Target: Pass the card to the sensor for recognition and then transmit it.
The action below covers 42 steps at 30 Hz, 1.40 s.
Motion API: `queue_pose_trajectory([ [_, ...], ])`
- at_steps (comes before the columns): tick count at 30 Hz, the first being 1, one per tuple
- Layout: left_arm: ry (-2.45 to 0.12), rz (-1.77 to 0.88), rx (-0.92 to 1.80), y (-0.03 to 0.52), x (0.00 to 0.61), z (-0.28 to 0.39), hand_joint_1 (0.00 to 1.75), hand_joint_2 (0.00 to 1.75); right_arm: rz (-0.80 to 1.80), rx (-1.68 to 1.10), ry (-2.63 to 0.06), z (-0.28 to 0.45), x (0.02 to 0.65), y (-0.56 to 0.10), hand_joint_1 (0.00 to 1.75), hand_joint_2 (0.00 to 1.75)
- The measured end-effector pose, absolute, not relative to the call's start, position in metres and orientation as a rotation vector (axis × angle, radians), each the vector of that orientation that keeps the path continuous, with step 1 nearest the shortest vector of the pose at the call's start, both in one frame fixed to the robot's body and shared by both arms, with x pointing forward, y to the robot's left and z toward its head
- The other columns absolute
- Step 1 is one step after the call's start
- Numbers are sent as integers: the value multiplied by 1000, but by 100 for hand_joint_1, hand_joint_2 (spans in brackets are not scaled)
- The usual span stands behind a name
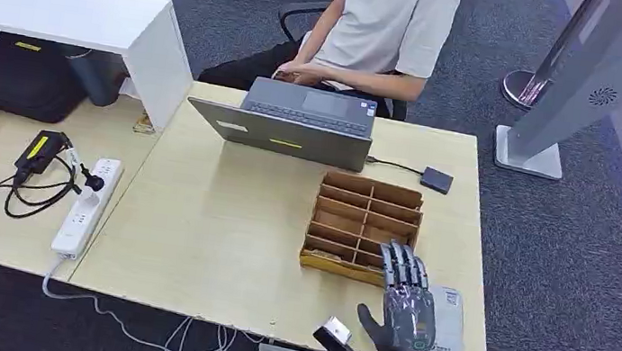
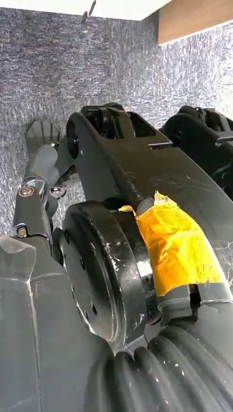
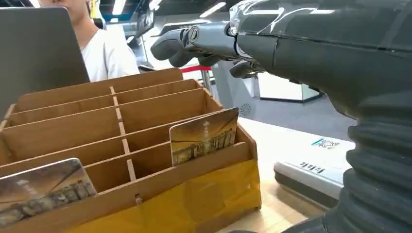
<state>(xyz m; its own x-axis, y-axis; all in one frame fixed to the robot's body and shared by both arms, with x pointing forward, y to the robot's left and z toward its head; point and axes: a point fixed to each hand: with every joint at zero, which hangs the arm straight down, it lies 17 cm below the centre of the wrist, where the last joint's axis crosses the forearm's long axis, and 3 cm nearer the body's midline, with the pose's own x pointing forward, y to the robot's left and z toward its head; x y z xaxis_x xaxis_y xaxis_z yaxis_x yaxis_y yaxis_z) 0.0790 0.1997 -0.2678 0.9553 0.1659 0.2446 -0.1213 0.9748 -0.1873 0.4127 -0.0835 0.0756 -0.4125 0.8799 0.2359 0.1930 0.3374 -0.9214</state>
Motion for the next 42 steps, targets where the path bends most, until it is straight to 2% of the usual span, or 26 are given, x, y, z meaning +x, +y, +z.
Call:
queue_pose_trajectory([
  [17, -256, 124, -174, 200, 79, -268, 0, 175, 1141, -1025, -1786, 87, 445, -79, 0, 175],
  [42, -257, 146, -173, 201, 80, -268, 0, 175, 1095, -1026, -1835, 98, 424, -85, 0, 175],
])
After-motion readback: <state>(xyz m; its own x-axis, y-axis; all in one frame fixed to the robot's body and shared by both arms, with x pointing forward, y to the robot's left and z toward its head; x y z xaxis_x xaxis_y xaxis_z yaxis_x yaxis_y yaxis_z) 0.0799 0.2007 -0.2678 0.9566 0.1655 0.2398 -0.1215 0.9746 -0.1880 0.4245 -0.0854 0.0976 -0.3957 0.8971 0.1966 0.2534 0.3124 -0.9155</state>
